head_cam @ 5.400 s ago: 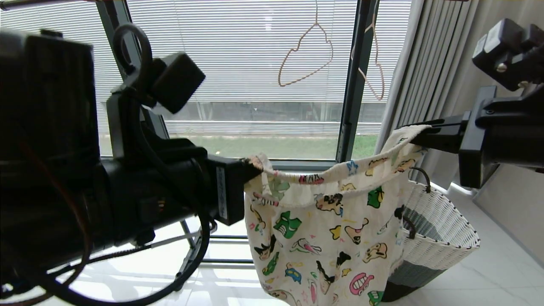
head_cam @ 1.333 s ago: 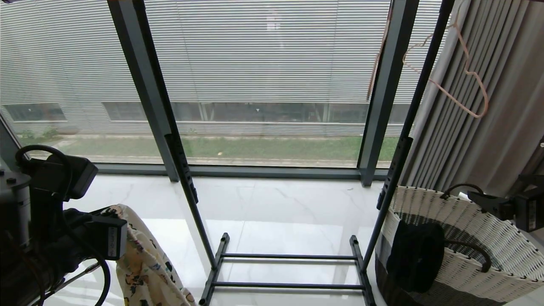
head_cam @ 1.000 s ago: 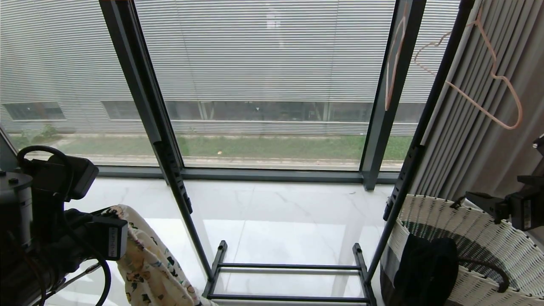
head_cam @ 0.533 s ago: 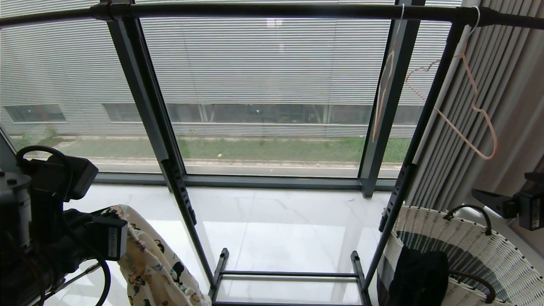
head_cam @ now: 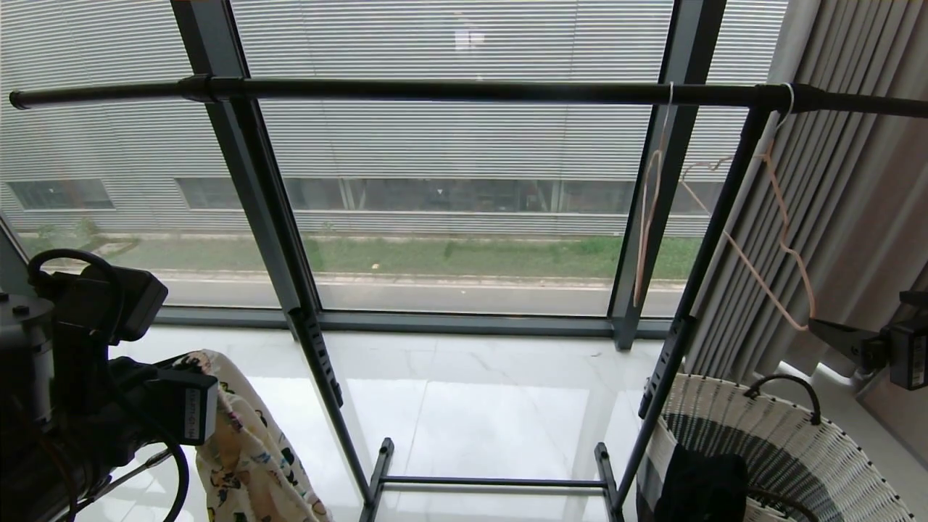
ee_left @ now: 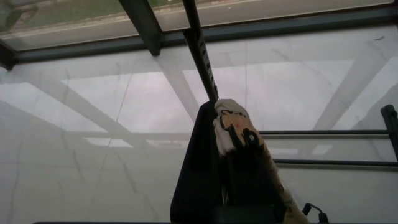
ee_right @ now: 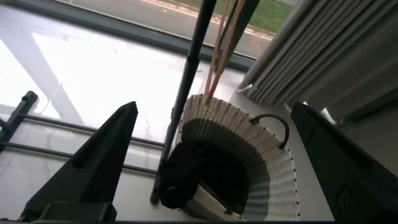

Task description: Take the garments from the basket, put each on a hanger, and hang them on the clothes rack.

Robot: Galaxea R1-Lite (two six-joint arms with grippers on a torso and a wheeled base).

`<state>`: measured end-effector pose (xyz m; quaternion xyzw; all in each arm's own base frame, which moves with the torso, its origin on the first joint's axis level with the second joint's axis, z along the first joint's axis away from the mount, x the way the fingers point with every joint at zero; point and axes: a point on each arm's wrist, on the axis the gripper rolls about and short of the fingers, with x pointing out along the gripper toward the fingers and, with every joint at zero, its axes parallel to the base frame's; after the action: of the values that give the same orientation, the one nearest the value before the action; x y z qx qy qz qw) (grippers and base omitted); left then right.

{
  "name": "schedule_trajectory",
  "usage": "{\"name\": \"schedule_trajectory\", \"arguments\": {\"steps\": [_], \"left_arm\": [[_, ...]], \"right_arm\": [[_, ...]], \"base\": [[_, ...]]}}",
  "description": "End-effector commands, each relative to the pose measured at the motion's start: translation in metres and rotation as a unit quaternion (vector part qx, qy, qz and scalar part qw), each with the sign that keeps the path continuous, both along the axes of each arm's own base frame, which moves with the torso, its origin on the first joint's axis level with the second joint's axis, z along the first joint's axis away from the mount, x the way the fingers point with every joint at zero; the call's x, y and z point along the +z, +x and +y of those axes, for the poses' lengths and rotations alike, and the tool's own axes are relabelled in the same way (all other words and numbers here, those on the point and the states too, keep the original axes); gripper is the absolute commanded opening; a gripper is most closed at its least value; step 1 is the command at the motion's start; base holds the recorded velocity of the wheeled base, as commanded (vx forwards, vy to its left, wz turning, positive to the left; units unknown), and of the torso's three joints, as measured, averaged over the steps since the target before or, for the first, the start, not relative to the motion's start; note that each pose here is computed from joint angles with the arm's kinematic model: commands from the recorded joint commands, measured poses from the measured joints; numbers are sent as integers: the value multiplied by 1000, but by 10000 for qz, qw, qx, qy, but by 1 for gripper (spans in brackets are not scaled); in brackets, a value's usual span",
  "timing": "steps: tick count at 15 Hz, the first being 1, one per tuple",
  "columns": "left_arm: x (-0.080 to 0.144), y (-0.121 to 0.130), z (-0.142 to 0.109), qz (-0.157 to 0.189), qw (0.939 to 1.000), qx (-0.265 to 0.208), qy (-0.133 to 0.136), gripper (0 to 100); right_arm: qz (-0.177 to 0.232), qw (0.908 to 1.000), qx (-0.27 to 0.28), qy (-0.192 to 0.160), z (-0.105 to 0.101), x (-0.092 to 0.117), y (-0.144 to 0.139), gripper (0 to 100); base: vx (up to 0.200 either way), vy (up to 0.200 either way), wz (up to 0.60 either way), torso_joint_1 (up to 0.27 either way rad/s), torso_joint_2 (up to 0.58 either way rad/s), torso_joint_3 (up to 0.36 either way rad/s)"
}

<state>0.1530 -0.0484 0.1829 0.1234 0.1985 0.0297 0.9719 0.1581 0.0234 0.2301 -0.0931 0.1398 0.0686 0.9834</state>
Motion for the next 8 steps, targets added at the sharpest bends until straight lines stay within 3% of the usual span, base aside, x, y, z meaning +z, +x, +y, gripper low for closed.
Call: {"name": "schedule_trajectory", "arguments": {"steps": [1, 8], "left_arm": [[0, 0, 0, 9, 10000, -1, 3, 0], [0, 0, 0, -8, 10000, 8, -7, 0]], "right_arm": [[4, 10000, -48, 1, -2, 0, 0, 100], [67, 9999, -113, 6, -4, -3, 2, 100]], "base": [[0, 0, 0, 222, -500, -281], [0, 0, 0, 225, -500, -272]]}}
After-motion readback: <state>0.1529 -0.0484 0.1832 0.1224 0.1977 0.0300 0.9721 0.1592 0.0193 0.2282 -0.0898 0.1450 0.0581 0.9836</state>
